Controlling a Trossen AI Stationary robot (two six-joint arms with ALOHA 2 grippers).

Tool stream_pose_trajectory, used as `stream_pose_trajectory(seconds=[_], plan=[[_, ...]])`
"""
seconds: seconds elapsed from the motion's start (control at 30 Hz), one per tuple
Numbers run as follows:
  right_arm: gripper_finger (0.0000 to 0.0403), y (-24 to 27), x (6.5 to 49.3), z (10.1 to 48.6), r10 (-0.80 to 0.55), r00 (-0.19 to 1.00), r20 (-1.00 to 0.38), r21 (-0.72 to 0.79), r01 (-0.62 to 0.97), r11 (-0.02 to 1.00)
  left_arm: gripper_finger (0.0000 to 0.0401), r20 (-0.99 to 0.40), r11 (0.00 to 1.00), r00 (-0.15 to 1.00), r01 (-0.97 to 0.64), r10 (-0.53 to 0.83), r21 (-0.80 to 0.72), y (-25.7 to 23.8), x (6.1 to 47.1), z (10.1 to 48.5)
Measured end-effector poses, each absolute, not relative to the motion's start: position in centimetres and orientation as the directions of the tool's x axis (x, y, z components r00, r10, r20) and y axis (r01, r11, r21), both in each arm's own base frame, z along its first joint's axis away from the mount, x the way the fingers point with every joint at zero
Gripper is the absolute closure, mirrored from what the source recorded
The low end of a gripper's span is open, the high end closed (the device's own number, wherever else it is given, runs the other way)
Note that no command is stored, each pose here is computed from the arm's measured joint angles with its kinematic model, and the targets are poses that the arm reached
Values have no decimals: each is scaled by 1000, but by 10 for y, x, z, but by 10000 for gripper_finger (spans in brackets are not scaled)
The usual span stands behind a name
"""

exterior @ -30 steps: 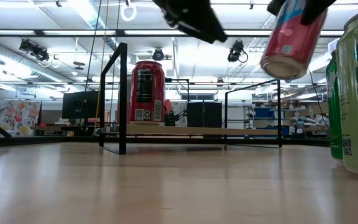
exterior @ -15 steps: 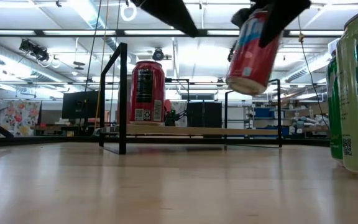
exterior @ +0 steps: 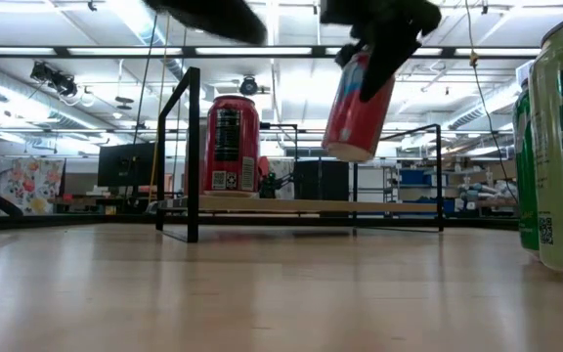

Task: Place canned beverage on shelf
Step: Put the top red soda can on the shelf

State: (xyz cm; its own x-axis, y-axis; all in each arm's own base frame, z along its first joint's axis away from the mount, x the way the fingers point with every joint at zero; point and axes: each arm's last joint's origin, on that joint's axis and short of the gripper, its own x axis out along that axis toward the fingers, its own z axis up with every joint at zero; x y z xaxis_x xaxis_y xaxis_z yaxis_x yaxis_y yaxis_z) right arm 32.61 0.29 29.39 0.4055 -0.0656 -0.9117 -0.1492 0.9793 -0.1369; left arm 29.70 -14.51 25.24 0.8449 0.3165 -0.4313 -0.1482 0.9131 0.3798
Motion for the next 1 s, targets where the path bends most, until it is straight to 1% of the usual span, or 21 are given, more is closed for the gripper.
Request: stream_pose_trajectory(seconds=[0.07, 0.17, 0.27, 0.37, 0.57, 0.7, 0.87, 1.0], plan=[[82, 0, 331, 295, -67, 402, -913, -142, -160, 977, 62, -389, 922, 868, -172, 309, 348, -142, 287, 264], [82, -4, 343, 303, -69, 442, -895, -160, -172, 972, 65, -347, 921, 881, -205, 321, 332, -134, 272, 270], [82, -10, 352, 302, -74, 429, -900, -161, -169, 972, 65, -258, 923, 912, -239, 320, 300, -123, 261, 269], [82, -18, 363, 299, -76, 428, -900, -158, -159, 975, 65, -164, 925, 934, -268, 319, 270, -111, 250, 258], [82, -42, 383, 281, -90, 373, -924, -138, -104, 985, 65, 2, 925, 939, -339, 344, 174, -90, 228, 256], [82, -58, 391, 278, -94, 367, -925, -121, -49, 991, 65, 31, 916, 926, -377, 376, 139, -82, 217, 261], [82, -74, 393, 272, -51, 351, -935, -45, 25, 999, 65, 37, 887, 890, -456, 454, 74, -77, 212, 263], [82, -81, 392, 273, -49, 366, -929, -19, 84, 996, 65, 39, 889, 890, -457, 455, 38, -77, 212, 263]])
